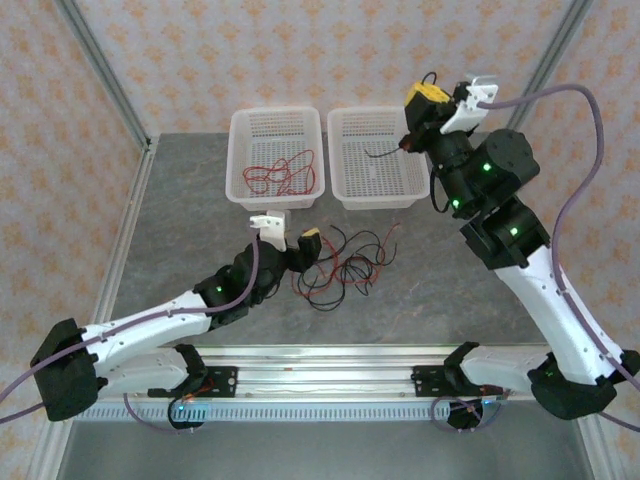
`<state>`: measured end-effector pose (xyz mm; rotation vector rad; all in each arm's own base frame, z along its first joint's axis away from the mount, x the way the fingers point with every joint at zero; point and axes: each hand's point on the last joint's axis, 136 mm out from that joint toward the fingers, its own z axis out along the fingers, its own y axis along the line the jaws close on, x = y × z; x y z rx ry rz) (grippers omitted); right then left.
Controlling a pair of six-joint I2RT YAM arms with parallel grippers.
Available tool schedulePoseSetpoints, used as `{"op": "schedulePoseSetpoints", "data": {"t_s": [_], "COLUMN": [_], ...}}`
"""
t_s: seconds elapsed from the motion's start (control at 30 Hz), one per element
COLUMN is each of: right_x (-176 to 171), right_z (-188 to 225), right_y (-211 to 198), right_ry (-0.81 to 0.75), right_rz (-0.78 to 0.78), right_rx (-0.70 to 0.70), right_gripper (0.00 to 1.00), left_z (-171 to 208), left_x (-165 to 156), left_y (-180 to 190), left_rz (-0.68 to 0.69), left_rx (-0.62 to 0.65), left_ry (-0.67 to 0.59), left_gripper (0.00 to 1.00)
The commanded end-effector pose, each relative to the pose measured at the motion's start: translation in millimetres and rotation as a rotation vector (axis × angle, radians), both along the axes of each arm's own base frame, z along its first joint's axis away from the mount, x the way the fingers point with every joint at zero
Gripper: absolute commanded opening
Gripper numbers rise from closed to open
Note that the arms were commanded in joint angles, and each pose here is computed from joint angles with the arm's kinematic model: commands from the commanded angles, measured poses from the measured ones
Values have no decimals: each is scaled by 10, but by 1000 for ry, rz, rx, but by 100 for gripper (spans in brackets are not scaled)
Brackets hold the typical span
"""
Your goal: Untangle the cables
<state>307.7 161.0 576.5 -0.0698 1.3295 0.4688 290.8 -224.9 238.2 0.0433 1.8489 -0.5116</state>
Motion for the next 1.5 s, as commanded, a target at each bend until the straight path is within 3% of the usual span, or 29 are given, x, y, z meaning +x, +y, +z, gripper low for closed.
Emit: {"op": "schedulePoseSetpoints", "data": {"t_s": [0.0,0.2,0.5,0.7,0.87,1.03,1.13,1.33,1.47], "right_x": [52,527,1521,2093,2473,2726,2793,2832,2809], "right_z": [236,-16,-979,-1885,-2920,-3917,-4272,-4620,-4668], "right_y": [-138,-93,-61,-59,61,124,150,168,192], "right_ry": [-71,-22,177,361,611,908,997,1080,1106], "right_rz": [-108,-153,-149,-142,-134,-149,-153,-158,-148], "right_rx": [-35,-67,-92,-109,-186,-303,-325,-337,-324], "right_gripper": [0,0,0,0,0,0,0,1,16], "left_z": [-138,-150,-31,-14,-23,38,69,88,99], "left_x": [-47,-103,-111,-87,-63,-8,17,45,59], "left_y": [142,186,114,77,78,21,-13,-14,-15], "left_rz": [48,41,6,3,15,14,12,25,33], "left_rx": [39,36,10,4,16,49,59,72,77], "left_ry": [50,61,42,45,49,55,56,66,75], "left_gripper": [75,75,73,73,73,72,71,71,71]}}
